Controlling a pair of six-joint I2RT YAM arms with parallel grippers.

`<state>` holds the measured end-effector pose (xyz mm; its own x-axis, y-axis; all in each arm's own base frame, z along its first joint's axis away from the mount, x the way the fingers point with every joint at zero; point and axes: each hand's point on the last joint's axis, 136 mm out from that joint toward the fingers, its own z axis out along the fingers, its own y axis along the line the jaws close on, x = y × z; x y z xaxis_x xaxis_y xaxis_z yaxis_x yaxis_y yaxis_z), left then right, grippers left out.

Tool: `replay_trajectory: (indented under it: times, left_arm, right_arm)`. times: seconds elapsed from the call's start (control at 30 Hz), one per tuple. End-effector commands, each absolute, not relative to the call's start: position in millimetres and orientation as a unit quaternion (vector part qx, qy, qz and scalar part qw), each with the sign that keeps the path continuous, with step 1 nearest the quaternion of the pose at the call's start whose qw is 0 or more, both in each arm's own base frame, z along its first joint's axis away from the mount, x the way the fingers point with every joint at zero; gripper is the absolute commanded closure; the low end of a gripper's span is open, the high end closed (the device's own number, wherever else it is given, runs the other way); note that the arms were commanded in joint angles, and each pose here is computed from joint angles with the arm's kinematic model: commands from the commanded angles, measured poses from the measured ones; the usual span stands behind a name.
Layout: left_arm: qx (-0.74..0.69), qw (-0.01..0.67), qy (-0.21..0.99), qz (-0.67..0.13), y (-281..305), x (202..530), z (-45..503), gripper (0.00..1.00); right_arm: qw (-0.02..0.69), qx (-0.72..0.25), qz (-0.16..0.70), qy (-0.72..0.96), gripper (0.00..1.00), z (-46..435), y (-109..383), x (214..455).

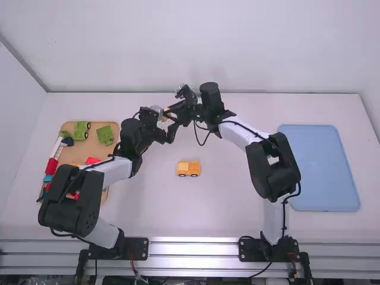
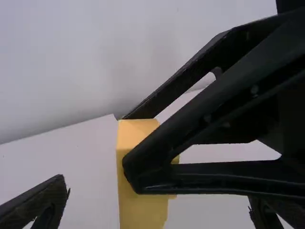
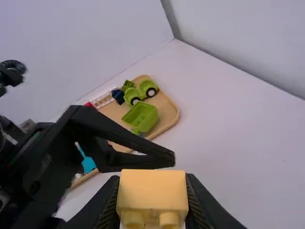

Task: Assemble lego blocks to make yellow taxi

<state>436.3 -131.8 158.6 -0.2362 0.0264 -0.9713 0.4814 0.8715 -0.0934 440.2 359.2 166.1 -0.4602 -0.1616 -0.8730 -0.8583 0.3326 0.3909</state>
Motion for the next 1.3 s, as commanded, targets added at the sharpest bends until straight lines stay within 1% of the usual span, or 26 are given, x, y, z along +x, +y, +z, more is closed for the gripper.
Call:
replay_trajectory:
  times: [0.0, 0.03, 0.13, 0.2, 0.3, 0.33, 0.43, 0.5, 0.57, 0.6, 0.7, 0.87, 0.9, 0.93, 1.0, 1.07, 1.1, 1.13, 1.17, 1.2, 1.27]
  left_arm:
    - [0.158, 0.592, 0.765, -0.201, -132.2, 437.1, 163.0, 0.01]
    - [0.16, 0.585, 0.768, -0.205, -132.6, 435.6, 159.6, 0.01]
    - [0.194, 0.558, 0.764, -0.258, -142.7, 424.1, 157.2, 0.01]
    - [0.219, 0.541, 0.753, -0.302, -145.1, 416.3, 162.6, 0.01]
    - [0.232, 0.534, 0.745, -0.326, -138.0, 413.4, 168.3, 0.01]
    - [0.241, 0.53, 0.739, -0.338, -131.1, 411.9, 172.6, 0.01]
    - [0.235, 0.526, 0.739, -0.349, -119.2, 413.1, 177.1, 0.01]
    - [0.227, 0.524, 0.742, -0.351, -107.2, 415.3, 179.6, 0.01]
    - [0.22, 0.525, 0.744, -0.349, -100.8, 417.3, 180.4, 0.01]
    - [0.215, 0.528, 0.746, -0.345, -95.1, 418.6, 180.4, 0.01]
    - [0.208, 0.526, 0.75, -0.343, -89.3, 419.2, 178.7, 0.01]
    - [0.201, 0.512, 0.758, -0.349, -90.4, 416.7, 172.5, 0.01]
    - [0.201, 0.511, 0.76, -0.347, -89.0, 416.4, 171.2, 0.01]
    - [0.201, 0.512, 0.76, -0.347, -88.8, 416.4, 171.2, 0.01]
    - [0.2, 0.511, 0.761, -0.347, -87.6, 416.5, 170.7, 0.01]
    - [0.199, 0.511, 0.761, -0.347, -87.5, 416.6, 170.9, 0.01]
    - [0.198, 0.511, 0.761, -0.346, -86.7, 416.8, 170.9, 0.01]
    - [0.199, 0.511, 0.761, -0.347, -87.7, 416.5, 170.8, 0.01]
    - [0.199, 0.511, 0.761, -0.347, -88.2, 416.4, 170.7, 0.01]
    - [0.199, 0.511, 0.761, -0.347, -87.4, 416.6, 170.8, 0.01]
    - [0.197, 0.512, 0.761, -0.346, -86.0, 416.9, 170.8, 0.01]
  right_arm:
    - [0.404, -0.331, 0.409, 0.748, 0.75, 160.5, 332.8, 463.5]
    - [0.406, -0.324, 0.394, 0.758, 0.75, 160.2, 321.0, 469.2]
    - [0.408, -0.314, 0.32, 0.795, 0.76, 161.7, 279.0, 477.9]
    - [0.397, -0.325, 0.254, 0.82, 0.75, 163.1, 248.9, 472.0]
    - [0.372, -0.353, 0.211, 0.832, 0.75, 161.0, 227.5, 458.2]
    - [0.335, -0.382, 0.184, 0.841, 0.74, 153.2, 213.9, 441.4]
    - [0.275, -0.433, 0.152, 0.845, 0.7, 135.8, 199.7, 414.8]
    - [0.206, -0.49, 0.126, 0.837, 0.69, 114.7, 191.4, 384.7]
    - [0.171, -0.525, 0.113, 0.826, 0.69, 103.3, 188.6, 369.5]
    - [0.133, -0.566, 0.1, 0.807, 0.69, 90.9, 187.0, 353.7]
    - [0.071, -0.638, 0.078, 0.763, 0.7, 65.9, 185.6, 331.4]
    - [-0.009, -0.695, 0.044, 0.717, 0.7, 30.0, 182.4, 313.1]
    - [-0.027, -0.703, 0.035, 0.709, 0.71, 20.9, 181.4, 309.8]
    - [-0.029, -0.704, 0.034, 0.709, 0.72, 19.7, 181.2, 309.5]
    - [-0.058, -0.711, 0.011, 0.701, 0.77, 0.6, 177.1, 308.5]
    - [-0.075, -0.717, 0.006, 0.692, 0.78, -7.7, 174.9, 304.8]
    - [-0.085, -0.721, 0.005, 0.688, 0.76, -11.5, 174.2, 302.0]
    - [-0.091, -0.723, 0.004, 0.685, 0.72, -15.6, 174.8, 299.8]
    - [-0.094, -0.725, 0.004, 0.683, 0.64, -18.2, 175.9, 299.0]
    - [-0.092, -0.725, 0.005, 0.682, 0.57, -19.3, 177.3, 298.9]
    - [-0.093, -0.727, 0.009, 0.68, 0.31, -21.2, 180.5, 297.0]
